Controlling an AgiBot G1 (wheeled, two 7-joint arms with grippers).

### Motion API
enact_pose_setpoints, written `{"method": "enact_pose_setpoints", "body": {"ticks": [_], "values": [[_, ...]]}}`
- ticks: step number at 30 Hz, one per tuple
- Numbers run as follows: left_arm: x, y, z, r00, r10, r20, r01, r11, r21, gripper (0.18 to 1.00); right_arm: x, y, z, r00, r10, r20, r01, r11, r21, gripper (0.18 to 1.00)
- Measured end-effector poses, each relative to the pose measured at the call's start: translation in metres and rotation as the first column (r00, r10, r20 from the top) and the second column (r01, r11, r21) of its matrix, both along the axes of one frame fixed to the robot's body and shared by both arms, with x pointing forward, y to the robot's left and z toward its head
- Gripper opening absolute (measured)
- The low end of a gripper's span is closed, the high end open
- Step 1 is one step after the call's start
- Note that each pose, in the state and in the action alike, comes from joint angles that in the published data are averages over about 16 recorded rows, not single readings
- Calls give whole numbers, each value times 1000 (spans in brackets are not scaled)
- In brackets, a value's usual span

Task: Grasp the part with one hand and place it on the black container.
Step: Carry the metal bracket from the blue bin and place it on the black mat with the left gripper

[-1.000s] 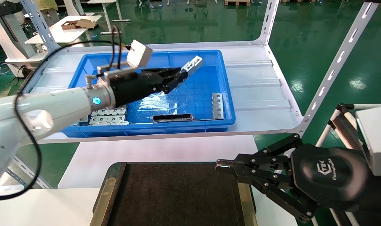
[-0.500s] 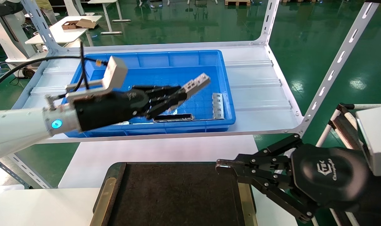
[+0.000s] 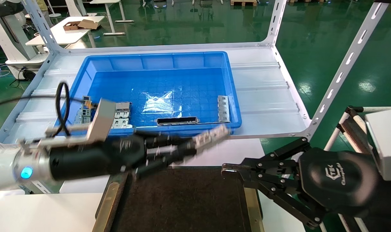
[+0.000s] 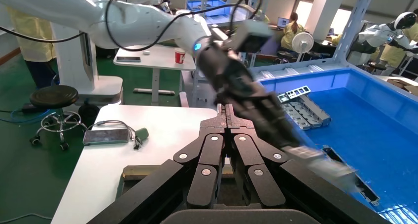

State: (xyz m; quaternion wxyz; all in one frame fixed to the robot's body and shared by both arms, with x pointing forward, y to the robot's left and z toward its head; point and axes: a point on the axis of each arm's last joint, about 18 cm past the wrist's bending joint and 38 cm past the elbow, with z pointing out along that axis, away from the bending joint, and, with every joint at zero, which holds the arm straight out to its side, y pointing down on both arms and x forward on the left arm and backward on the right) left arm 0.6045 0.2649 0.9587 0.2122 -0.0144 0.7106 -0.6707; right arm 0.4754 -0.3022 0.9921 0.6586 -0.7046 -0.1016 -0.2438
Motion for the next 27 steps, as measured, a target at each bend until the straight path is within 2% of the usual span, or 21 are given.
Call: {"method": "enact_pose_setpoints", "body": {"ticks": [6,14,21,27], "values": [[-23,2,-36,998,3,-61,-1,999,38,321,0,0,0,1000,0,0,0,1000,0,191],[-40,-2,-86,985,105,-138,-98,994,58,321,0,0,0,1000,0,0,0,1000,0,191],[-42,-13,-128,952,223,-210,-223,974,28,321,0,0,0,1000,0,0,0,1000,0,191],[-36,-28,-161,909,300,-289,-318,948,-19,321,0,0,0,1000,0,0,0,1000,0,191]]}}
